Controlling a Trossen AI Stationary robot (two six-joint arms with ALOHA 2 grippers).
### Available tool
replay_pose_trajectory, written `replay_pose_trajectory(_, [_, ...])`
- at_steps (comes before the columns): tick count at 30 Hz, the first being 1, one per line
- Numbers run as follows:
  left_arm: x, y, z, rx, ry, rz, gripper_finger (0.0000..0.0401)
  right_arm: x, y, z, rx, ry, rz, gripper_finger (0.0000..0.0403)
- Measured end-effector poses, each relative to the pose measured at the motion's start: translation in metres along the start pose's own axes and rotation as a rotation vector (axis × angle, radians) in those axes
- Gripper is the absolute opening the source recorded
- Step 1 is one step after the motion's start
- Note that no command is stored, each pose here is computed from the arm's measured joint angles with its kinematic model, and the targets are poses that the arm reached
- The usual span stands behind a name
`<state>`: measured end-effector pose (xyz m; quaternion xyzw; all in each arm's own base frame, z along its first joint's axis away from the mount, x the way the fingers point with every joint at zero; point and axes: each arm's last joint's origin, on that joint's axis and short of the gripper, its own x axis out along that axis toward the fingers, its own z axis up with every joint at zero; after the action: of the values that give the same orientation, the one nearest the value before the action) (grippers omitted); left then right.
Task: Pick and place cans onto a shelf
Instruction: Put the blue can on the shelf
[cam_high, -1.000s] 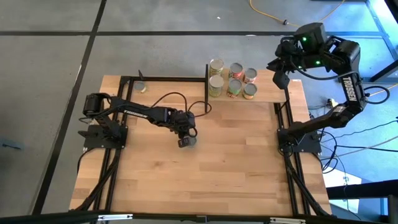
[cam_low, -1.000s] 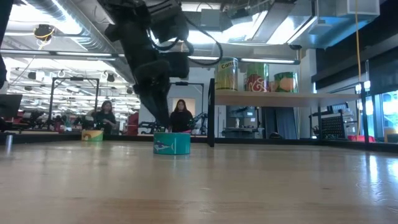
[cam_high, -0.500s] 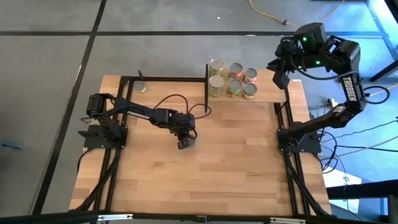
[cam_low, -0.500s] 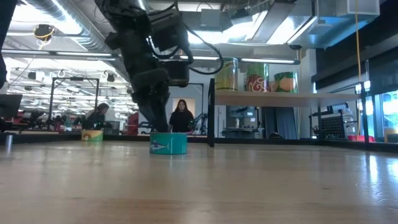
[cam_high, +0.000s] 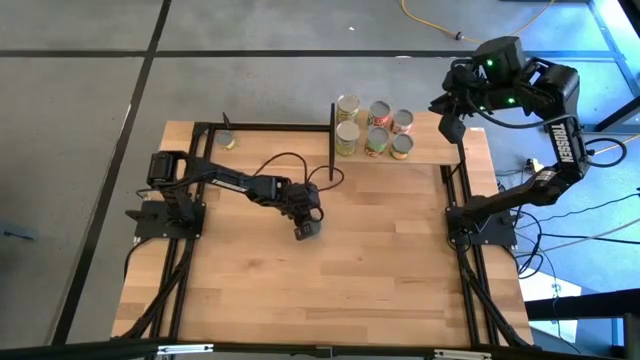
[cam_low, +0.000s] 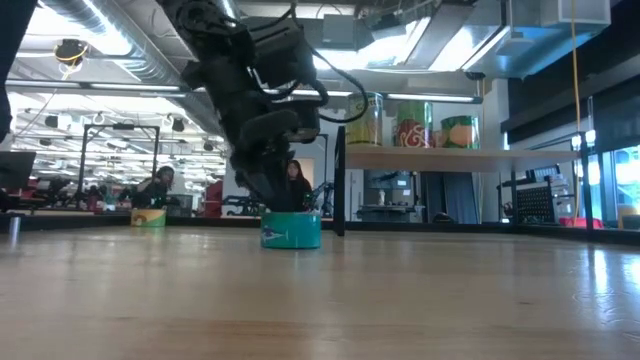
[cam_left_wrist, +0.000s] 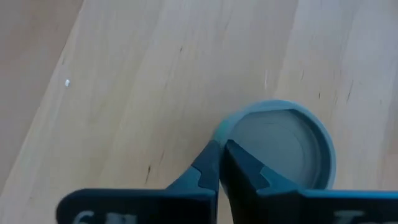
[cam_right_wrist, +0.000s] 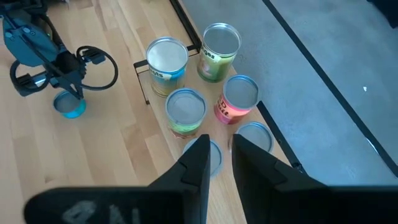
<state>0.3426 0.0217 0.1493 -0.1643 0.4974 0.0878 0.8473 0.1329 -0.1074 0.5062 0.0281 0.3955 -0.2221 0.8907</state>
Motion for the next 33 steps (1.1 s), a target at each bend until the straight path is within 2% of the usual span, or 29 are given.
replay_pose_trajectory(5, [-0.012,-0.016,0.025,0.003,-0.077,-0.015,0.0004,0.0,0.0,0.0,0.0,0.0,0.0,0.0069])
replay_pose_trajectory(12, [-0.06,-0.046,0.079,0.048,-0.206,-0.026,0.0002,0.0,0.0,0.0,0.001,0.0,0.001,0.0069])
replay_pose_trajectory(18, [-0.081,-0.059,0.096,0.058,-0.293,0.016,0.0002,0.0,0.0,0.0,0.003,0.0,0.001,0.0069])
replay_pose_trajectory(22, [-0.07,-0.06,0.1,0.055,-0.295,0.053,0.0001,0.002,0.0,0.0,0.004,0.006,0.003,0.0069])
replay_pose_trajectory(25, [-0.054,-0.067,0.11,0.075,-0.303,0.034,0.0001,0.006,0.0,-0.001,0.006,0.022,0.006,0.0069])
replay_pose_trajectory(33, [0.006,-0.084,0.125,0.163,-0.205,-0.005,0.0001,0.026,0.0,-0.005,0.016,0.084,0.075,0.0069])
